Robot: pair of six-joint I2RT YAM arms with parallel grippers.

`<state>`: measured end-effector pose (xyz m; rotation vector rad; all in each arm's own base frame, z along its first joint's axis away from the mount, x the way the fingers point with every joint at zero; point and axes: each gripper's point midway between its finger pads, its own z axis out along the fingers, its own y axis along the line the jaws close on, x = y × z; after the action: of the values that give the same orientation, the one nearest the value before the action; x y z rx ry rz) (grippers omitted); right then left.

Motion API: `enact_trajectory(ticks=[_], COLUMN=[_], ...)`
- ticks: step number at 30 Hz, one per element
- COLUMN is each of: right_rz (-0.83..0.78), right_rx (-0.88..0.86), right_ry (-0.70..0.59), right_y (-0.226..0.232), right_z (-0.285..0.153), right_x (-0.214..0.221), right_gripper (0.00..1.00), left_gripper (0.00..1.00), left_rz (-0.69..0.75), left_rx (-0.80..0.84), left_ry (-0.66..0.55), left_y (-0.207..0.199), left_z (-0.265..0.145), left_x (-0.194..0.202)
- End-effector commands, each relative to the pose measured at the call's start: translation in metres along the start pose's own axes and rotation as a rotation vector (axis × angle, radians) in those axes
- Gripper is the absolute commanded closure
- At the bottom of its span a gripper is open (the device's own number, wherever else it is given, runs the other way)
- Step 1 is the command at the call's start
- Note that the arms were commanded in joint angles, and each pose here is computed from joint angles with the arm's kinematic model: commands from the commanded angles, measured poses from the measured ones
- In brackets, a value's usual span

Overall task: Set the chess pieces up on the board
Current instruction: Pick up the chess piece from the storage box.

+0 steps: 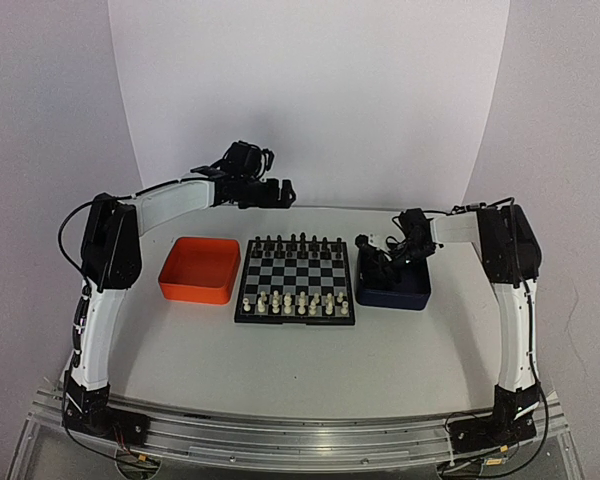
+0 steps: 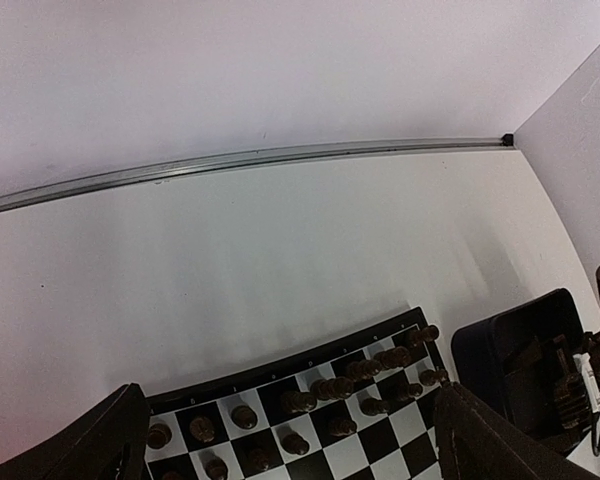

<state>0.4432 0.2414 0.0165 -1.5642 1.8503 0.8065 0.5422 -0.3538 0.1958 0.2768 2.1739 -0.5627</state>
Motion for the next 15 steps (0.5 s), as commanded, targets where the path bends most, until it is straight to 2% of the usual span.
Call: enact_trajectory(ticks=[1,11,15], right_rz=[0.002,0.000,0.000], right_rx=[-0.013,-0.016,-0.018], right_ry=[-0.029,-0.031,-0.033], right_y=[-0.0029,-0.0038,-0.0037], right_z=[0.0045,0.0057,0.0060], right_x=[-0.0076,-0.0070,-0.0073], right_gripper=[0.23,0.28,0.32], left_gripper=[0.00,0.00,0.00], left_rz=[0.004,-0.005,-0.007], left_rx=[0.025,0.020,0.017], left_ry=[-0.025,-0.002,0.003], left_y=[-0.0049,-0.0006,0.0003], left_z=[-0.0055,-0.0015,-0.0013], left_x=[-0.0176,-0.0115,-0.0102])
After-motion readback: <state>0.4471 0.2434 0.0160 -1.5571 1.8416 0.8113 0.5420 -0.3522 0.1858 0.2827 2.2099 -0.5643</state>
